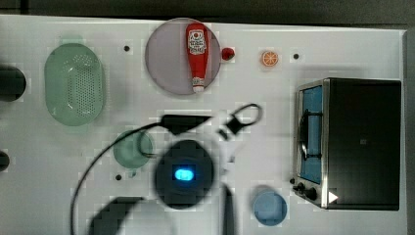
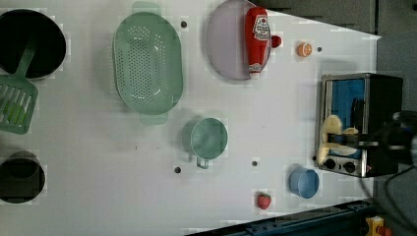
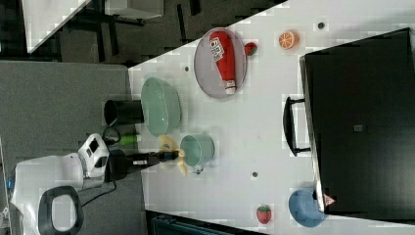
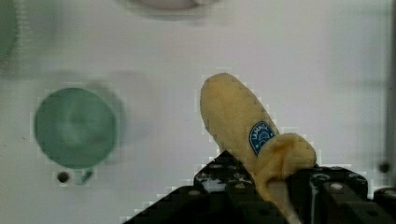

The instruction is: Pick Banana and place it in mug.

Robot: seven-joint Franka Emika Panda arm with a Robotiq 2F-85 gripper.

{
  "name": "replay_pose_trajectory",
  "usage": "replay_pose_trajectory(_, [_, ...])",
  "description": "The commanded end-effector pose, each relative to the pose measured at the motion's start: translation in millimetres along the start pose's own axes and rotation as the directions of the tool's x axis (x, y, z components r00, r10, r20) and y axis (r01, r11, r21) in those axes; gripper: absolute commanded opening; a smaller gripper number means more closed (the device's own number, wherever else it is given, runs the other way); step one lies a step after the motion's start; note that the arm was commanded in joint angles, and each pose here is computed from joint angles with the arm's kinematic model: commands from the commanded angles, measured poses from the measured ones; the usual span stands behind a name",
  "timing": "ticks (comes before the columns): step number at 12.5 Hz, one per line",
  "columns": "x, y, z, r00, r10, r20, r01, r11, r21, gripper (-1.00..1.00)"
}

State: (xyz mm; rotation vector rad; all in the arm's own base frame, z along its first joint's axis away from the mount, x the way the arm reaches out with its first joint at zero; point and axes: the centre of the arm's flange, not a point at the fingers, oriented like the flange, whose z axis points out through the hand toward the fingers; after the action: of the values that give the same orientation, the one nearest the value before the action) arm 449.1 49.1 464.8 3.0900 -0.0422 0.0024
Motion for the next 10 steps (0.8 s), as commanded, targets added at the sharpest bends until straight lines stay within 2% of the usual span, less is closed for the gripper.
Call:
replay_pose_trajectory(1, [-26, -92, 33, 0.982, 0.168, 0.084, -0.167, 0.986, -0.024, -0.46])
replay_pose_trajectory(3, [-33, -133, 47, 0.962, 0.250, 0.112, -0.253, 0.967, 0.011, -0.46])
replay_pose_trajectory(5, [-29, -157, 63, 0.952, 0.292, 0.091, -0.297, 0.954, 0.043, -0.46])
replay_pose_trajectory(10, [-13, -181, 132, 0.943, 0.303, 0.136, -0.315, 0.946, 0.078, -0.46])
